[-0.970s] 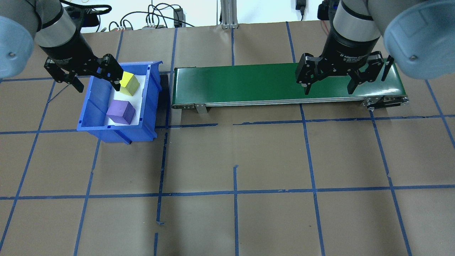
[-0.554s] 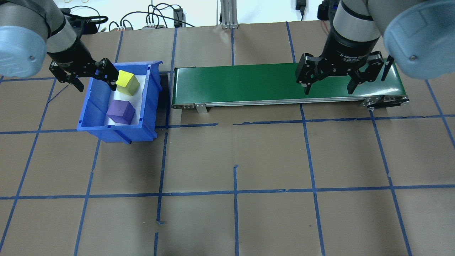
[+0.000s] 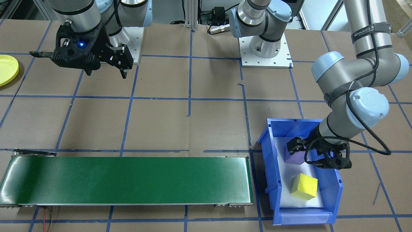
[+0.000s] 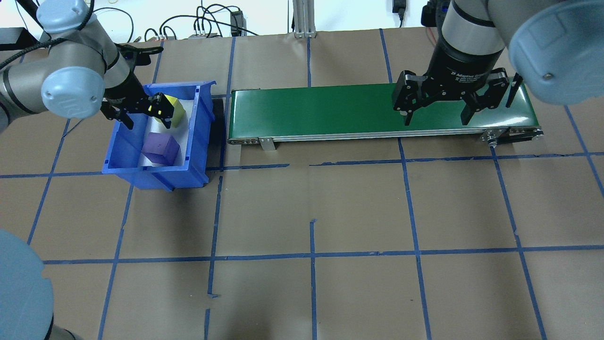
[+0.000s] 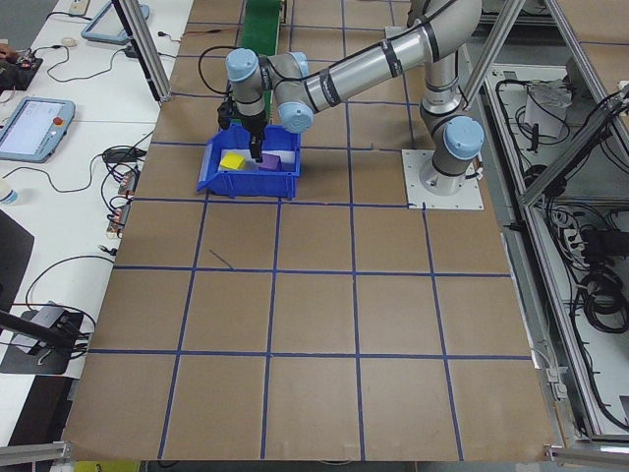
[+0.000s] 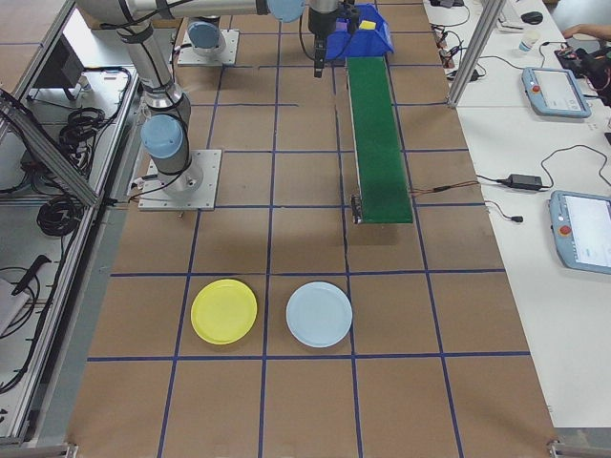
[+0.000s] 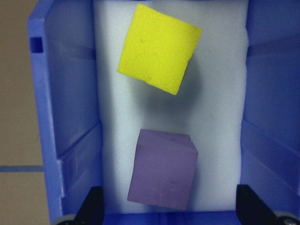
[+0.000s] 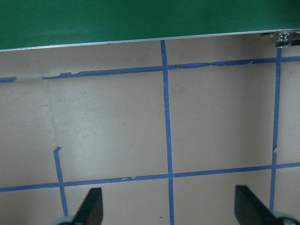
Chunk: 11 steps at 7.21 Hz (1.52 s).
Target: Move block left to right into plate
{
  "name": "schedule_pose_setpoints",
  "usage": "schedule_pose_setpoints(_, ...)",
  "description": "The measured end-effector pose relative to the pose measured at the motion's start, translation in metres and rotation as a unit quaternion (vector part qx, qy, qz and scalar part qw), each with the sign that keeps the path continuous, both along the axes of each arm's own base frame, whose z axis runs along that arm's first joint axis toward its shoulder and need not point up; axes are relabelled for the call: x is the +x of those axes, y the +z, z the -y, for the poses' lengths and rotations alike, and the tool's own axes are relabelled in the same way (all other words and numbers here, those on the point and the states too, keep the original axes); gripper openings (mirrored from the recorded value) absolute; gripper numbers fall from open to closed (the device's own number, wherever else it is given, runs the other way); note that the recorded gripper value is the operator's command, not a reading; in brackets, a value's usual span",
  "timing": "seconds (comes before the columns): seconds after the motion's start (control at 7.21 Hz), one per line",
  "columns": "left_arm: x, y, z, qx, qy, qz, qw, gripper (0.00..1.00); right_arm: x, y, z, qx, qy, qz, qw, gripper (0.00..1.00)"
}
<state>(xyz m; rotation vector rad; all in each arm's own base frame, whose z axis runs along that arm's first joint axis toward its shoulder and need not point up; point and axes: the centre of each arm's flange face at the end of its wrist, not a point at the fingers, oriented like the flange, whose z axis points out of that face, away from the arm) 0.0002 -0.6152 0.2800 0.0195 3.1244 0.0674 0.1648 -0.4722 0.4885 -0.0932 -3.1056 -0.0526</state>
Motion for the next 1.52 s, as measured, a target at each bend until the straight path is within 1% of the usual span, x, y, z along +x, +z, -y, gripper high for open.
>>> schedule_pose_setpoints(0.14, -0.001, -0.010, -0.003, 0.002, -0.008, -0.001, 1.000, 1.00, 0.000, 0.000, 0.000, 0.000, 0.000, 0.000, 1.000, 1.00)
schedule_pose_setpoints(0.42, -0.001, -0.018, -0.005, 0.007, -0.028, -0.002, 1.000, 1.00, 0.000, 0.000, 0.000, 0.000, 0.000, 0.000, 1.000, 1.00)
schedule_pose_setpoints(0.69, -0.002, -0.030, -0.008, 0.017, -0.032, -0.005, 0.999, 1.00, 0.000, 0.000, 0.000, 0.000, 0.000, 0.000, 1.000, 1.00)
schedule_pose_setpoints(0.83, -0.003, -0.038, -0.011, 0.023, -0.032, -0.007, 0.999, 0.86, 0.000, 0.000, 0.000, 0.000, 0.000, 0.000, 1.000, 1.00)
schedule_pose_setpoints(0.97, -0.003, -0.046, -0.013, 0.027, -0.033, -0.008, 0.999, 0.62, 0.000, 0.000, 0.000, 0.000, 0.000, 0.000, 1.000, 1.00)
schedule_pose_setpoints(1.11, -0.003, -0.051, -0.015, 0.029, -0.036, -0.008, 0.999, 0.32, 0.000, 0.000, 0.000, 0.000, 0.000, 0.000, 1.000, 1.00)
schedule_pose_setpoints(1.25, -0.003, -0.053, -0.015, 0.028, -0.045, -0.007, 0.999, 0.28, 0.000, 0.000, 0.000, 0.000, 0.000, 0.000, 1.000, 1.00)
schedule_pose_setpoints(1.39, -0.002, -0.050, -0.013, 0.023, -0.052, -0.004, 0.998, 0.28, 0.000, 0.000, 0.000, 0.000, 0.000, 0.000, 1.000, 1.00)
schedule_pose_setpoints(1.52, -0.003, -0.039, -0.010, 0.010, -0.055, 0.000, 0.998, 0.28, 0.000, 0.000, 0.000, 0.000, 0.000, 0.000, 1.000, 1.00)
